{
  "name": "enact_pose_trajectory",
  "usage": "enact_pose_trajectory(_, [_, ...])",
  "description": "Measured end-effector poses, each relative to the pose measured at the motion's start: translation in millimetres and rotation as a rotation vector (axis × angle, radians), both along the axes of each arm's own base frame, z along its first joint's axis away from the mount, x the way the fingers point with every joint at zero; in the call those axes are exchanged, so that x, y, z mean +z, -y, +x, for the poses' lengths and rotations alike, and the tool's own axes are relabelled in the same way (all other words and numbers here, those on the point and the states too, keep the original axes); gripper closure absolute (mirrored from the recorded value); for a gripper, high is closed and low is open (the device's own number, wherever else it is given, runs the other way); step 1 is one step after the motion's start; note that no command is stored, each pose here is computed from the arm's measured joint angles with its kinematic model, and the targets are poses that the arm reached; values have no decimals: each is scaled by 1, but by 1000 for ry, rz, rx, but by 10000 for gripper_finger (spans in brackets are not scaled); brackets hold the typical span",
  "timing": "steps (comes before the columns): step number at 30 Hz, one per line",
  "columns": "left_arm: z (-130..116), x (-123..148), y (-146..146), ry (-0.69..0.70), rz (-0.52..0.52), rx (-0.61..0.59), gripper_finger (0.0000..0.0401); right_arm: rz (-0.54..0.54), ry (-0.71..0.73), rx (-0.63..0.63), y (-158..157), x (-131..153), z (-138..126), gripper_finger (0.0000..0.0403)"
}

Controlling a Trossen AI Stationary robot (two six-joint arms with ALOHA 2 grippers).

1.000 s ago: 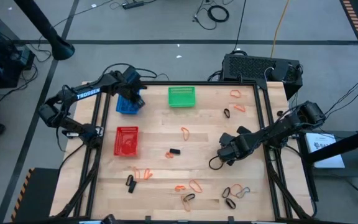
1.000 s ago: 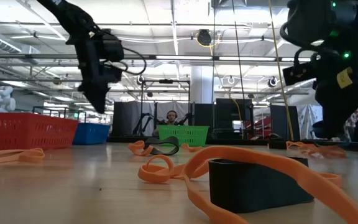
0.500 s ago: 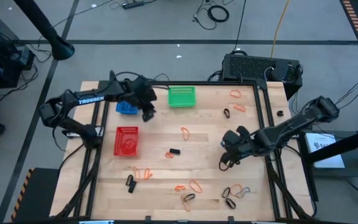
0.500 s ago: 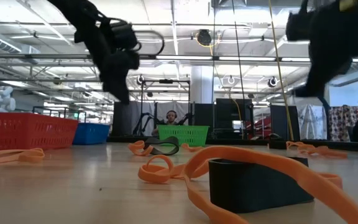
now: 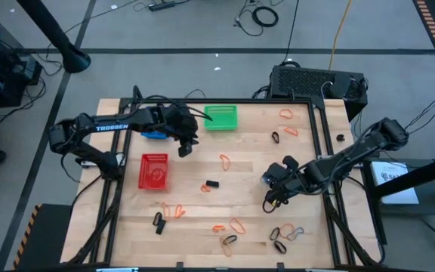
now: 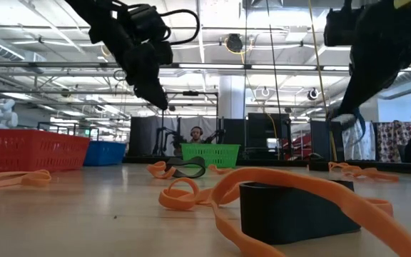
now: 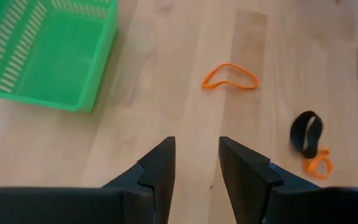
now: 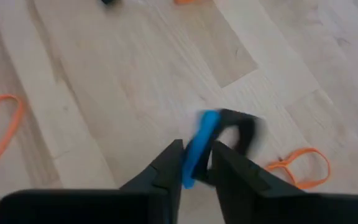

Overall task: Sort rubber bands into baskets
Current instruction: Put the blue rubber band into the blue bin

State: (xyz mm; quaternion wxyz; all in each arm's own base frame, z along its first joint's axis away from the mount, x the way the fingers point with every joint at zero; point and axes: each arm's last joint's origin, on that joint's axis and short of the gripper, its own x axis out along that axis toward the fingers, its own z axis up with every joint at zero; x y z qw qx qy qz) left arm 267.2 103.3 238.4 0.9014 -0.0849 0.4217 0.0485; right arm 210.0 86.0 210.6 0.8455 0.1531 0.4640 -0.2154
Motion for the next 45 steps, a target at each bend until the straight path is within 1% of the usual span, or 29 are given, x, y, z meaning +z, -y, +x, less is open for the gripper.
enact_pose_trajectory(4, [0, 0, 0, -1, 3, 3, 271, -11, -46, -27, 1, -4, -3, 279])
enact_pose_trajectory(6, [0, 0, 0, -1, 3, 3, 271, -15, -88, -75, 4, -5, -8, 259])
enact_pose_trajectory(9, [1, 0, 1, 7, 4, -2, 271, -17, -145, -178, 8, -7, -16, 235])
enact_pose_trajectory(11, [6, 1, 6, 33, 2, -33, 271, -21, -171, -227, 10, -8, -20, 226])
enact_pose_trajectory(14, [19, -1, 24, 77, 4, -114, 271, -31, -165, -225, 8, -8, -21, 220])
enact_pose_trajectory(17, [38, -4, 49, 154, 24, -209, 271, -55, -129, -211, 5, -7, -20, 222])
enact_pose_trajectory(21, [64, -15, 90, 254, 37, -348, 271, -69, -116, -192, 1, -7, -22, 228])
enact_pose_trajectory(24, [85, -30, 125, 351, 45, -445, 271, -91, -101, -178, -2, -6, -23, 231])
enact_pose_trajectory(26, [97, -45, 147, 405, 58, -491, 271, -103, -93, -171, -3, -6, -24, 231])
enact_pose_trajectory(28, [108, -60, 166, 448, 103, -547, 271, -103, -93, -164, -4, -6, -24, 231])
enact_pose_trajectory(30, [122, -74, 180, 446, 173, -575, 271, -104, -93, -159, -5, -6, -25, 232])
enact_pose_trajectory(32, [138, -84, 188, 437, 219, -581, 271, -103, -92, -153, -7, -6, -25, 232])
enact_pose_trajectory(34, [156, -93, 194, 435, 234, -597, 271, -104, -91, -146, -8, -6, -26, 232])
enact_pose_trajectory(37, [181, -105, 199, 385, 266, -638, 271, -107, -91, -140, -9, -6, -26, 232])
enact_pose_trajectory(39, [197, -111, 198, 345, 285, -655, 271, -108, -93, -136, -9, -6, -26, 232])
enact_pose_trajectory(41, [210, -115, 193, 302, 302, -647, 271, -109, -93, -135, -9, -6, -26, 232])
enact_pose_trajectory(45, [230, -120, 183, 270, 336, -650, 271, -119, -95, -122, -8, -6, -26, 232])
